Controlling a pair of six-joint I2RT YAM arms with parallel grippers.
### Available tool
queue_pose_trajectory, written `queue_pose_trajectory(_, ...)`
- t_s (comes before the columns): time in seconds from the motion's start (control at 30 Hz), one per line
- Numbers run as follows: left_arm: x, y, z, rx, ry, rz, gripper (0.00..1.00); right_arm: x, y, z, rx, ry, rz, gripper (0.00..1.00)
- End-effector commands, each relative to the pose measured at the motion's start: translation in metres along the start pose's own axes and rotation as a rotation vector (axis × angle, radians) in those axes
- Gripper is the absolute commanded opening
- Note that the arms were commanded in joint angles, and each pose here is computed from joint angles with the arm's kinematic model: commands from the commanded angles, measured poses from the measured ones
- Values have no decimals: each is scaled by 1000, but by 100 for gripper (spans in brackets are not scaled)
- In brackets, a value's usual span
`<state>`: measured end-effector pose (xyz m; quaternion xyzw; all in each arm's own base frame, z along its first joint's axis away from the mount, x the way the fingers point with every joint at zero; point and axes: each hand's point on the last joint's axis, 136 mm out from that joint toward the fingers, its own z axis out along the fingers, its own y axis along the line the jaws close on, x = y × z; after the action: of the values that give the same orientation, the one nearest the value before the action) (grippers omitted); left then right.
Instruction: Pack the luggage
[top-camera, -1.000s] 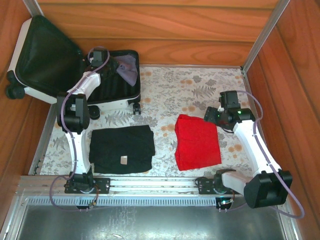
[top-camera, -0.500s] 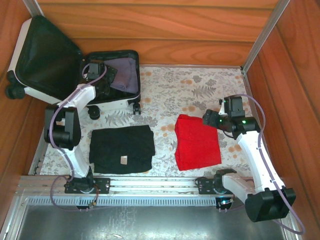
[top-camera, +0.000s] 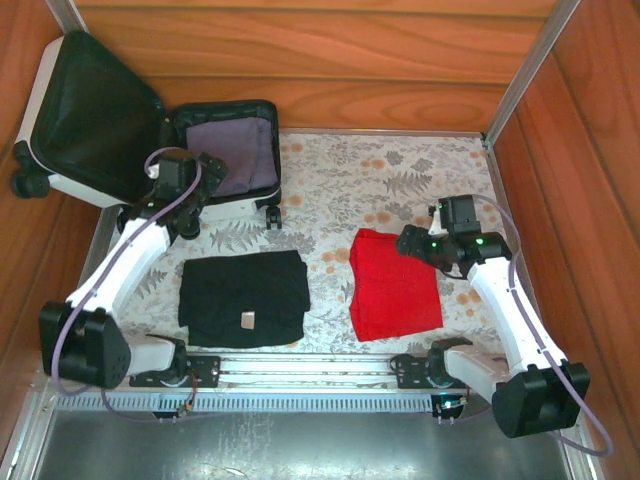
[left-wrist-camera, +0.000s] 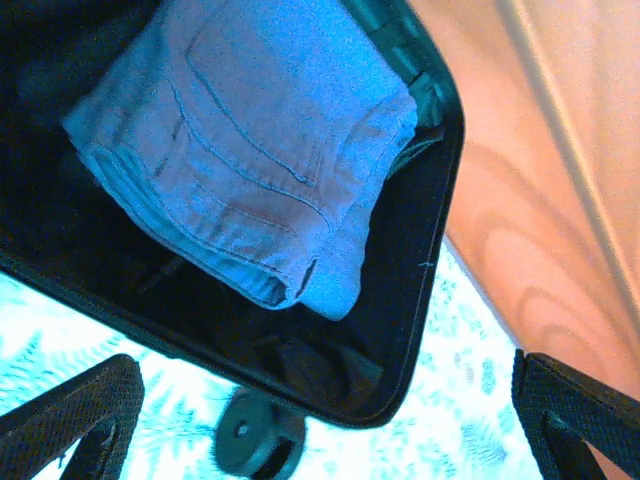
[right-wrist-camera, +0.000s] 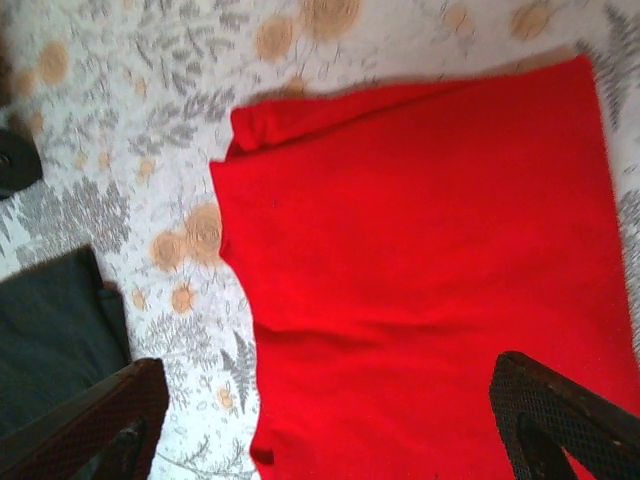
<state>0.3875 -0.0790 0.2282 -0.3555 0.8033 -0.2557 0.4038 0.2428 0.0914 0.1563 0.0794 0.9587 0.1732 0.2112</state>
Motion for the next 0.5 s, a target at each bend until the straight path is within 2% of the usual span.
queue_pose_trajectory(0.0,7,13,-16,-11,-7,282,100,33,5,9,40,104,8,89)
queue_pose_trajectory(0.23,52,28,-39,100,75,492,100,72,19,56,135,252,-77,84)
queue_pose_trajectory(0.33,71,34,-50,151,93,534,100,77,18,76,196,292,-99,82)
queue_pose_trajectory(0.47,84,41,-64,197,89,506,100,76,20,97,233,294,-122,80)
